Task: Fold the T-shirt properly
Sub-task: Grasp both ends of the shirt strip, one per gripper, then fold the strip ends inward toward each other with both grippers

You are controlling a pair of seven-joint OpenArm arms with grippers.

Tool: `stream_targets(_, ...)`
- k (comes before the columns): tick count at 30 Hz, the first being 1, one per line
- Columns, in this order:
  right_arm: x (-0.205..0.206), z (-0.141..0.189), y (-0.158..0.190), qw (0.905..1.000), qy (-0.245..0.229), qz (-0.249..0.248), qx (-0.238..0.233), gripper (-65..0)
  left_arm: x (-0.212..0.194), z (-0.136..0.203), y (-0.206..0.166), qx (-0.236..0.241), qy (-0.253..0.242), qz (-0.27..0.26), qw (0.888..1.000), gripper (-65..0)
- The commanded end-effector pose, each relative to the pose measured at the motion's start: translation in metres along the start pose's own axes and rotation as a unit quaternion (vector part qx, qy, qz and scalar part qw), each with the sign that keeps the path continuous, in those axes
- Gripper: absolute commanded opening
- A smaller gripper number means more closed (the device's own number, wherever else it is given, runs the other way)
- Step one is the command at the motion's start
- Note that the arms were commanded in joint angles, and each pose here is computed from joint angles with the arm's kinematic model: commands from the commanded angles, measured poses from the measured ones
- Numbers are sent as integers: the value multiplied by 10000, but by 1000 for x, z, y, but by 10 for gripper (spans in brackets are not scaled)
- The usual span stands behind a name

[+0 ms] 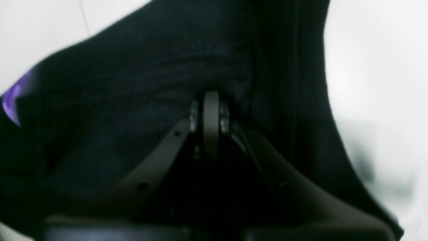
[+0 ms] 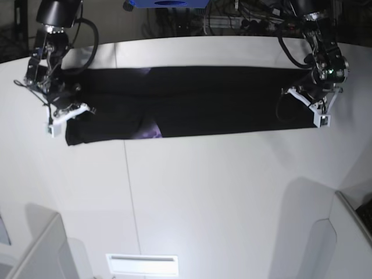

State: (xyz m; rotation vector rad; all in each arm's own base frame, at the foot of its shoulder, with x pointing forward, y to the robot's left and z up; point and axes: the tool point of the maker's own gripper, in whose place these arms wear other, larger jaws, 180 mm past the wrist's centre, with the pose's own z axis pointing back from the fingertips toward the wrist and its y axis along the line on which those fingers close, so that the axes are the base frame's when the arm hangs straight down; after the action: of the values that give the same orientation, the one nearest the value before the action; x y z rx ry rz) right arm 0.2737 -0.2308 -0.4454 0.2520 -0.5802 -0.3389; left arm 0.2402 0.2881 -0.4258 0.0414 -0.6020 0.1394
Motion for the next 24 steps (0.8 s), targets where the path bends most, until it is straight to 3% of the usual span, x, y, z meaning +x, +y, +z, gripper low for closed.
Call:
stream_targets(1, 4, -1, -14, 9995, 73, 45, -320, -650, 0, -2, 7, 129, 133, -18, 9998, -650)
stream_targets(7, 44, -6, -1, 9994, -282, 36, -177, -650, 42, -10, 2, 45, -212, 100, 9997, -650)
stream_targets(15, 85, 43, 37, 9904, -1229, 634, 58, -650, 92, 37, 13, 347, -893, -46, 9954, -650)
stream_targets(20, 88, 71, 51, 9830, -1555, 973, 104, -650, 90, 58, 43, 709, -933, 214, 9929, -650)
stream_targets(24, 78, 72, 47, 9841, -1464, 999, 70, -650, 70, 61, 54, 631, -772, -189, 9948, -650)
